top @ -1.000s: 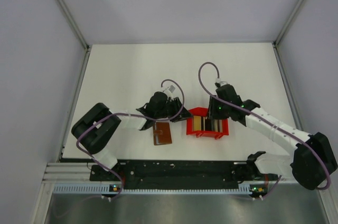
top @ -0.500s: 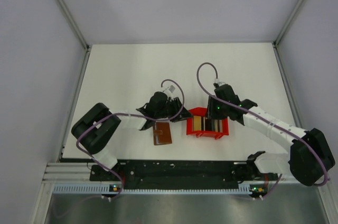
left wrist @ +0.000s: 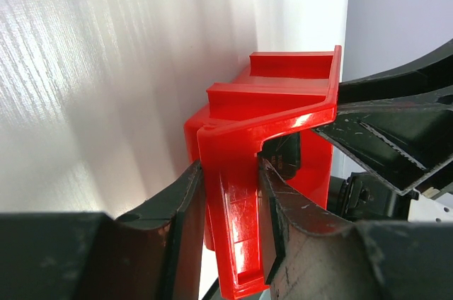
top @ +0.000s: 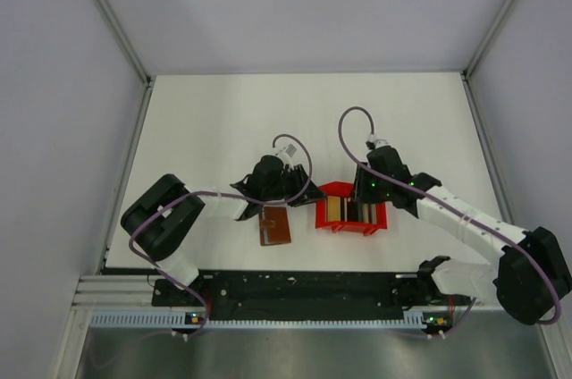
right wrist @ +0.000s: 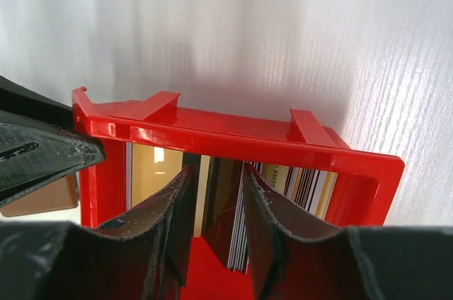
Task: Put the credit cards into the card holder
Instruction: Pick up the credit card from the storage box.
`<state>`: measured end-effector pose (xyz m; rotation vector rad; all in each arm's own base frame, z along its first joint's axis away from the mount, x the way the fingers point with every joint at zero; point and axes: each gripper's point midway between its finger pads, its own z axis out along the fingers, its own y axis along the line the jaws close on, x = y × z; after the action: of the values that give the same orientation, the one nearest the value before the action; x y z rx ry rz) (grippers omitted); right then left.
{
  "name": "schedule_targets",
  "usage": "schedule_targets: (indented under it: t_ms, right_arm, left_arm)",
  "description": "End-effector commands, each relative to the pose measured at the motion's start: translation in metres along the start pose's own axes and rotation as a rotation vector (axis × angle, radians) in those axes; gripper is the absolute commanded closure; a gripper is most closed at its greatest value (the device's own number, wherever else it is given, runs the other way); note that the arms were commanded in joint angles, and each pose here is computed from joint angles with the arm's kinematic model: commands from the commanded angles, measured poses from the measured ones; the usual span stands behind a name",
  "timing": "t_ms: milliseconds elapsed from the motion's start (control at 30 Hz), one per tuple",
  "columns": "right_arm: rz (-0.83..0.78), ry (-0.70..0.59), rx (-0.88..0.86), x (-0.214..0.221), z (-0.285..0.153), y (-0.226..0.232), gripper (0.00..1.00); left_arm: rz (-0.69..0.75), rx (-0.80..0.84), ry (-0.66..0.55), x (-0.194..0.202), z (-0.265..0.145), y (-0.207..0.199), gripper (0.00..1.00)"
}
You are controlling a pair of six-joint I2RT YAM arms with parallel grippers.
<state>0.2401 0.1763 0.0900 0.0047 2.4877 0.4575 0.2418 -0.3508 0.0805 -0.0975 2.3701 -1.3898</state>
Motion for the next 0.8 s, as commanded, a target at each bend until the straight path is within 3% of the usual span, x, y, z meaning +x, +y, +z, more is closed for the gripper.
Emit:
schedule_targets:
  t_ms: [0,767]
  right_arm:
    - [0.007,0.004,-0.013,0.001,0.005,0.005,0.67]
    - [0.006,0.026,-0.134,0.003,0.005,0.027,0.78]
  left_arm:
    - [0.056,0.069,-0.046,-0.010,-0.006,-0.023,0.90]
    - [0.053,0.074,-0.039,-0.009,-0.004,-0.024,0.90]
